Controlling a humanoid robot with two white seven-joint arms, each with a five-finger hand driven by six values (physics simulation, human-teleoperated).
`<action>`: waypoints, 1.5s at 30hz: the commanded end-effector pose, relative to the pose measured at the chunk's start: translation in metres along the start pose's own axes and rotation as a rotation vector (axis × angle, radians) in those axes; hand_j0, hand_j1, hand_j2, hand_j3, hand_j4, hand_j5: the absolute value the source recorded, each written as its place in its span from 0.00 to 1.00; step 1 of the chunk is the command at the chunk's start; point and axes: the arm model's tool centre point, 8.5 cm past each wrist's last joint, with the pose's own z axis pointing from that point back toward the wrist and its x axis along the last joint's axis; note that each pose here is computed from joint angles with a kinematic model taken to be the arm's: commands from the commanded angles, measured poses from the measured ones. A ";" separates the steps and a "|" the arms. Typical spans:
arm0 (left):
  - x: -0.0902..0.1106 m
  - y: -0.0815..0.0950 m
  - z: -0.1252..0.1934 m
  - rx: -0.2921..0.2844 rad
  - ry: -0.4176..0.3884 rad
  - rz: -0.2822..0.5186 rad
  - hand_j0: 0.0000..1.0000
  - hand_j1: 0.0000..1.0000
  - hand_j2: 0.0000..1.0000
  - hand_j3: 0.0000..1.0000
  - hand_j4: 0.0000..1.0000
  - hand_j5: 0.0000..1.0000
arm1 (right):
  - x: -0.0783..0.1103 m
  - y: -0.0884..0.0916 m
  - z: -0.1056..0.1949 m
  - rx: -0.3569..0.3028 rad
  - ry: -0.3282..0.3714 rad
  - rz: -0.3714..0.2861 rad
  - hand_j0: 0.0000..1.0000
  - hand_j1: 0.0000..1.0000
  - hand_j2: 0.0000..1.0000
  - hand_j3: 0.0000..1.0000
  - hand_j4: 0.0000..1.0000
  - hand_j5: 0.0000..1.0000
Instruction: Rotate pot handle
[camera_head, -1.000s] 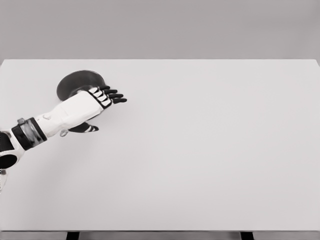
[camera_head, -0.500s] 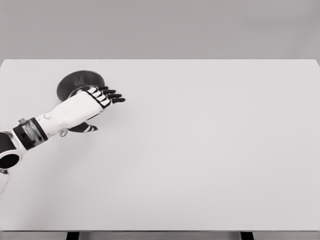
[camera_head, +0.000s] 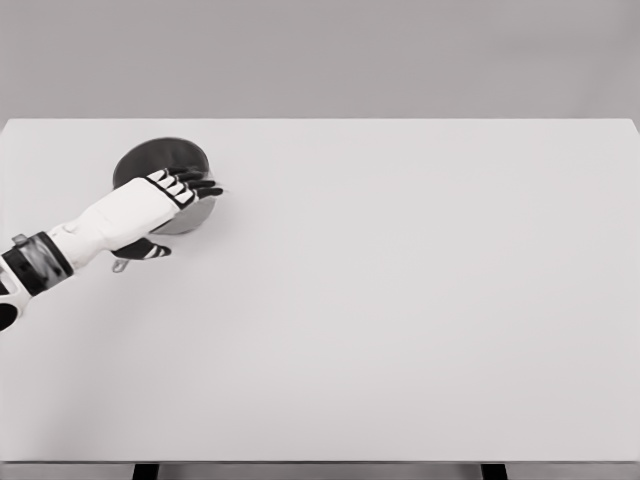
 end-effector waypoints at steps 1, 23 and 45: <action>-0.008 -0.003 0.004 -0.005 0.023 0.017 1.00 1.00 1.00 1.00 1.00 1.00 | 0.000 0.000 0.000 0.000 0.000 -0.001 1.00 1.00 1.00 1.00 1.00 1.00; -0.044 0.000 0.032 -0.022 0.130 0.017 1.00 1.00 1.00 1.00 1.00 1.00 | 0.000 0.000 0.000 0.000 0.000 -0.001 1.00 1.00 1.00 1.00 1.00 1.00; -0.081 0.008 0.050 -0.018 0.231 0.037 1.00 1.00 1.00 1.00 1.00 1.00 | 0.000 0.000 0.000 0.000 0.000 -0.001 1.00 1.00 1.00 1.00 1.00 1.00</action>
